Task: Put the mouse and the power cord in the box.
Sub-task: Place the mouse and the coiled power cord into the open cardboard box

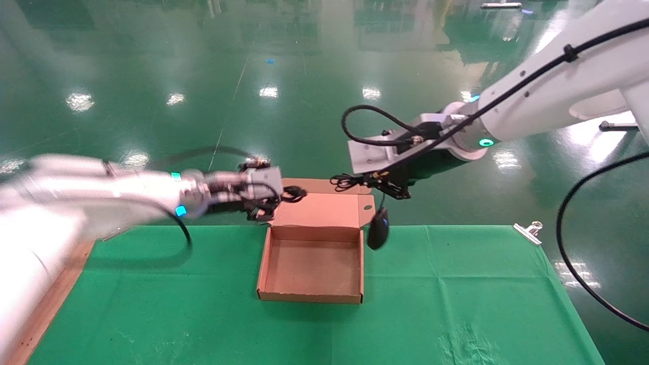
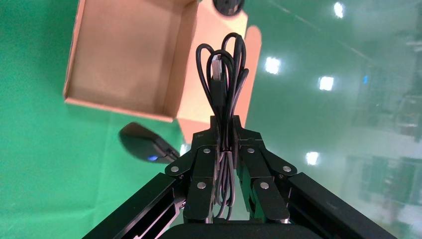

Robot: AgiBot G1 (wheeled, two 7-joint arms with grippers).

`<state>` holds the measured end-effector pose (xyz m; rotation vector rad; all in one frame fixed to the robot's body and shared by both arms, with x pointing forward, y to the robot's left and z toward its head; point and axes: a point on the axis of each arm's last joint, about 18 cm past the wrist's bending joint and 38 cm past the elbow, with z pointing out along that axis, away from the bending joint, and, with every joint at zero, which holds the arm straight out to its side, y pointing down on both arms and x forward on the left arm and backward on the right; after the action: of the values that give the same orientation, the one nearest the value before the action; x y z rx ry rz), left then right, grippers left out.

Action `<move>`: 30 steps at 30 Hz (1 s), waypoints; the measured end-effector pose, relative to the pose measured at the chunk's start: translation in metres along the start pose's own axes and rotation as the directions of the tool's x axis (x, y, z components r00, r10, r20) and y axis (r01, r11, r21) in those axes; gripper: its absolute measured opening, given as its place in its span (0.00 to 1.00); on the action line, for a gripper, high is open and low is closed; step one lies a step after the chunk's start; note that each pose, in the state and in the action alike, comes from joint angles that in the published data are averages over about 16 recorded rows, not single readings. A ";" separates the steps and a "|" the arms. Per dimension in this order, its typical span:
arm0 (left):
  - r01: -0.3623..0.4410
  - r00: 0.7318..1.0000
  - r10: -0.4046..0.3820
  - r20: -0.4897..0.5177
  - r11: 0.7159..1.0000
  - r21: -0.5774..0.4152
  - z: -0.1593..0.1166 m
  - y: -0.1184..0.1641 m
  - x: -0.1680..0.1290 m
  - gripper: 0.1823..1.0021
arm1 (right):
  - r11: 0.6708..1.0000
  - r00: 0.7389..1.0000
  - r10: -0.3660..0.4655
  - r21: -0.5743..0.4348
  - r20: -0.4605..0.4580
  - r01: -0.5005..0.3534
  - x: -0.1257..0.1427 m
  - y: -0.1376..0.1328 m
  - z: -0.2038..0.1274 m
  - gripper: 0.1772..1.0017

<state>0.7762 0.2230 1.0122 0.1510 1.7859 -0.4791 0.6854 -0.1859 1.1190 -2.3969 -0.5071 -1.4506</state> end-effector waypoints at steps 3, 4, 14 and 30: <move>0.021 0.998 -0.019 0.061 1.000 -0.023 0.017 0.002 0.022 0.02 | 1.000 1.000 0.013 -0.001 0.007 -0.013 -0.005 0.009 0.000 0.05; 0.026 0.997 -0.024 0.074 0.999 -0.025 0.022 0.001 0.030 0.02 | 1.000 1.000 0.016 -0.001 0.010 -0.016 -0.006 0.012 -0.001 0.05; 0.040 0.998 -0.041 0.052 0.999 0.013 0.045 -0.019 0.098 0.01 | 0.999 0.999 0.045 -0.011 0.030 -0.044 -0.021 0.036 0.000 0.05; 0.074 0.997 -0.072 -0.042 0.996 0.049 0.049 -0.029 0.121 0.06 | 0.999 0.997 0.052 -0.008 0.048 -0.052 -0.027 0.041 0.009 0.05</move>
<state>0.7769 0.1593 0.8945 0.1316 1.8239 -0.5778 0.6989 -0.2226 1.0882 -2.4370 -0.4476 -1.3783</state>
